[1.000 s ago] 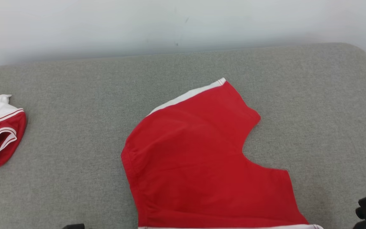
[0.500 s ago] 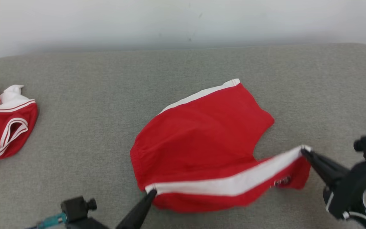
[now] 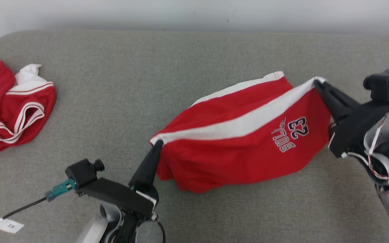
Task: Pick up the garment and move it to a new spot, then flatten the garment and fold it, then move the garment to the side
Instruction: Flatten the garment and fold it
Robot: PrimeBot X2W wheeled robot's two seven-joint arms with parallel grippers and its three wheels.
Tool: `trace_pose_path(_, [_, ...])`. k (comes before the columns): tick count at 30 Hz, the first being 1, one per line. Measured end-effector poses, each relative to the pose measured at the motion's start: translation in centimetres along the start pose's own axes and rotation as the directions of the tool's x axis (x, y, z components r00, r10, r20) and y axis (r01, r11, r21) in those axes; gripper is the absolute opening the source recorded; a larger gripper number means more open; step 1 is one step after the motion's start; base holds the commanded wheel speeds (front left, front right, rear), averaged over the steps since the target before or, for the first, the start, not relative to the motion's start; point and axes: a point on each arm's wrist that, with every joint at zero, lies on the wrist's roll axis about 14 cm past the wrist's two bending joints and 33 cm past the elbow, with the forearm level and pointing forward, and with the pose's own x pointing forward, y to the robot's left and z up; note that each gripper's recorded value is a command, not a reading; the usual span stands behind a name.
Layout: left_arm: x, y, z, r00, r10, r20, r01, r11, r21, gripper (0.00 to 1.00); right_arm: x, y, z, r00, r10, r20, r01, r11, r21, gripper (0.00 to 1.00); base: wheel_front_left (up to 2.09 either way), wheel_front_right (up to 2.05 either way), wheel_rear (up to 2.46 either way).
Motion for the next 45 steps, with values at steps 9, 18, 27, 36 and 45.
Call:
trace_pose_path(9, [3.1, 2.4, 1.5, 0.995, 0.063, 0.077, -0.064, 0.998, 0.015, 0.00, 5.7, -1.8, -0.3, 0.999, -0.038, 0.024, 0.039, 0.999, -0.017, 0.00, 0.00, 0.00, 0.00])
trace_pose_path(18, [4.6, 4.9, 2.1, 0.986, 0.128, 0.108, -0.131, 0.991, 0.023, 0.13, 9.6, -1.8, -2.9, 0.999, -0.037, -0.040, 0.037, 0.999, -0.017, 0.00, 0.00, 0.00, 0.00])
trace_pose_path(27, [5.4, 5.3, 2.7, 0.982, 0.121, 0.145, -0.137, 0.985, 0.108, 1.00, 11.7, -1.7, -3.2, 0.997, -0.039, -0.060, 0.036, 0.998, -0.046, 1.00, 0.00, 0.00, 0.00])
trace_pose_path(36, [2.6, 4.3, 7.5, 0.956, 0.079, 0.281, -0.197, 0.884, 0.424, 1.00, 9.7, -2.7, -4.4, 0.964, -0.066, -0.259, 0.065, 0.998, -0.014, 1.00, 0.00, 0.00, 0.00])
trace_pose_path(45, [-3.8, 3.5, 6.8, 0.931, 0.086, 0.356, -0.336, 0.588, 0.736, 1.00, 6.0, -3.4, -6.2, 0.914, -0.085, -0.396, 0.133, 0.986, 0.097, 1.00, 0.00, 0.00, 0.00])
